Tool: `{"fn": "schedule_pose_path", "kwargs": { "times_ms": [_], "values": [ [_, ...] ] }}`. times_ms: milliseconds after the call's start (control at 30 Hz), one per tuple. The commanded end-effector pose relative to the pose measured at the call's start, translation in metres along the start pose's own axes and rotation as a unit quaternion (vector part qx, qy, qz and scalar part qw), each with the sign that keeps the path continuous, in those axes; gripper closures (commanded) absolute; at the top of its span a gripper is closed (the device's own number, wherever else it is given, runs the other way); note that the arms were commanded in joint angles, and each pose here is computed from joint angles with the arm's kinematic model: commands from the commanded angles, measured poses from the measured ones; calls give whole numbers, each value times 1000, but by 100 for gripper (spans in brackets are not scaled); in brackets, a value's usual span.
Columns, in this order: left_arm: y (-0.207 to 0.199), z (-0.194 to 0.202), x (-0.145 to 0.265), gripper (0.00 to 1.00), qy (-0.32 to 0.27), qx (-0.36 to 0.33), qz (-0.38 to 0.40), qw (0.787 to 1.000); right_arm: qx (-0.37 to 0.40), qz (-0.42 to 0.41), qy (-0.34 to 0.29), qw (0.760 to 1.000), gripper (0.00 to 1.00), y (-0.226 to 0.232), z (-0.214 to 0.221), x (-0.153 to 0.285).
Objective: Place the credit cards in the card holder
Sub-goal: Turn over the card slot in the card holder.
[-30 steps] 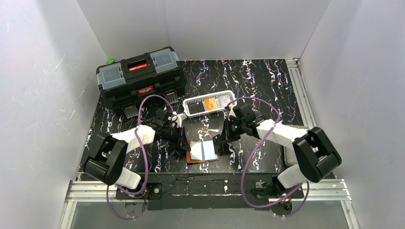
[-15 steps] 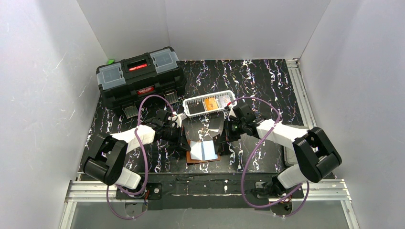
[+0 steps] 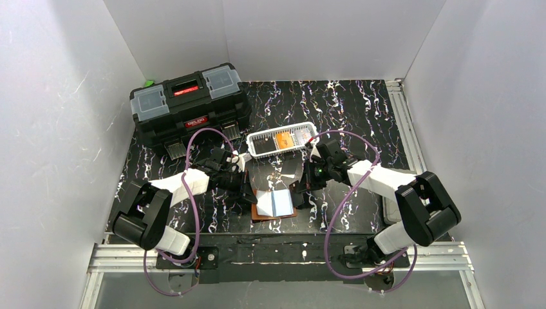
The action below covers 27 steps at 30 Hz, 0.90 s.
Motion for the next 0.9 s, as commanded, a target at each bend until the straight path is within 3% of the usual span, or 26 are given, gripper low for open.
{"fn": "schedule_pose_path", "kwargs": {
  "times_ms": [0, 633, 867],
  "values": [
    [-5, 3, 4, 100, -2, -6, 10, 1000, 15, -21, -17, 1000, 99, 9, -8, 7],
    [-6, 1, 5, 100, -3, -6, 10, 1000, 27, -30, -44, 998, 99, 22, -14, 32],
    [-6, 0, 4, 100, -3, -5, 10, 1000, 12, -49, -29, 998, 99, 22, -13, 22]
  ]
}}
Point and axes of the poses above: each gripper's point midway between its finger pads, its own x axis back along the fingers, its own y axis along the line the jaws close on, z = x × y, the point moved 10 cm from there along x, back along the fingers, and after that the axes turned 5 degrees about -x, right-handed, at the moved point
